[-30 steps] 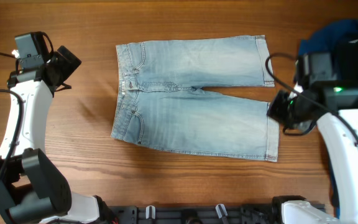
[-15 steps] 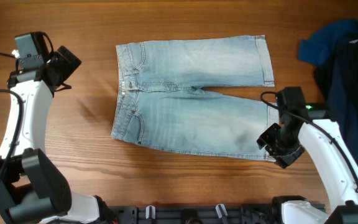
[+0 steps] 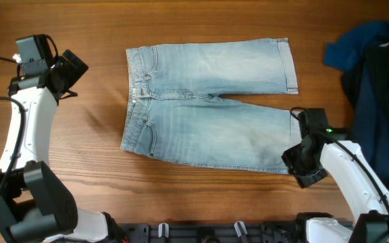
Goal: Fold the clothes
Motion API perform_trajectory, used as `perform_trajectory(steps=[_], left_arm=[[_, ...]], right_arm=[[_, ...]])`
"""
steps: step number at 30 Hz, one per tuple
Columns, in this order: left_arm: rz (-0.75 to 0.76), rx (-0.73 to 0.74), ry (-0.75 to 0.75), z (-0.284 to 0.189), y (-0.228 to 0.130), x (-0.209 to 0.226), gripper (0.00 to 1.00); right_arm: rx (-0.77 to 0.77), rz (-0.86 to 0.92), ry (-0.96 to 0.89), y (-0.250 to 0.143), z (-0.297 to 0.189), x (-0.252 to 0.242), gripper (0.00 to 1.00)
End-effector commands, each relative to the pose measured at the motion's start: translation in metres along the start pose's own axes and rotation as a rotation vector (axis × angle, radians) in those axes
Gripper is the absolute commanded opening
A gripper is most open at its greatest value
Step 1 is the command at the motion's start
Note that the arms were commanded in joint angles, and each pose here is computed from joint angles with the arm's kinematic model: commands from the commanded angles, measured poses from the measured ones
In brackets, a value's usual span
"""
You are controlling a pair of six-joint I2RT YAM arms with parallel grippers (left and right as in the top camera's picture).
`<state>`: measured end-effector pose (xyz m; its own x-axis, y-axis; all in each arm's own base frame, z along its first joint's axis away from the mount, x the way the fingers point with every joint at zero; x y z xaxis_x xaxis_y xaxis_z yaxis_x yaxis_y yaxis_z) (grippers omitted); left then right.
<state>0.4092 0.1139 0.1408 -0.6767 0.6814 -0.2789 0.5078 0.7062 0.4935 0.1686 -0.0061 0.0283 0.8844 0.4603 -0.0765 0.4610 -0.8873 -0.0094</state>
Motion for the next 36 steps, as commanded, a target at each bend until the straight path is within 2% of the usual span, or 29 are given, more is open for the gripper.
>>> perform_trajectory(steps=[1,11,16,20,26,30,36], left_arm=[[-0.004,-0.02,-0.016,-0.006,0.007,-0.003,1.0],[-0.004,-0.02,-0.016,-0.006,0.007,-0.003,1.0],[-0.004,-0.02,-0.016,-0.006,0.007,-0.003,1.0],[-0.004,-0.02,-0.016,-0.006,0.007,-0.003,1.0],[-0.003,-0.02,-0.016,-0.006,0.007,-0.003,1.0],[-0.004,-0.02,-0.016,-0.006,0.007,-0.003,1.0],[-0.003,-0.02,-0.016,-0.006,0.007,-0.003,1.0]], right_arm=[[-0.066,0.072,0.01,0.019,0.001,-0.001,0.54],[-0.054,0.088,0.056,0.021,0.001,0.008,0.52],[-0.054,0.091,0.075,0.022,0.001,0.012,0.47],[-0.027,0.01,0.151,0.019,0.0,0.028,0.46],[-0.085,0.012,0.109,0.028,0.0,0.02,0.47],[-0.053,0.01,0.102,0.022,0.001,0.018,0.43],[0.006,0.005,0.043,0.009,0.002,0.003,0.44]])
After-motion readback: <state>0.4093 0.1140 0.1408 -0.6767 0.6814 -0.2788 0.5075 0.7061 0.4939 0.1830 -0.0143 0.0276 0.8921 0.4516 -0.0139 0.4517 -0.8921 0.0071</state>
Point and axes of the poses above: each gripper's point midway between its finger pads, its own z axis out along the fingers, its own x axis along the line the jaws close on, y = z × x, the point moved 1 cm from there along -z, back along the fingers, and after that the axes turned 1 degree about -z, right-handed, at the moved point
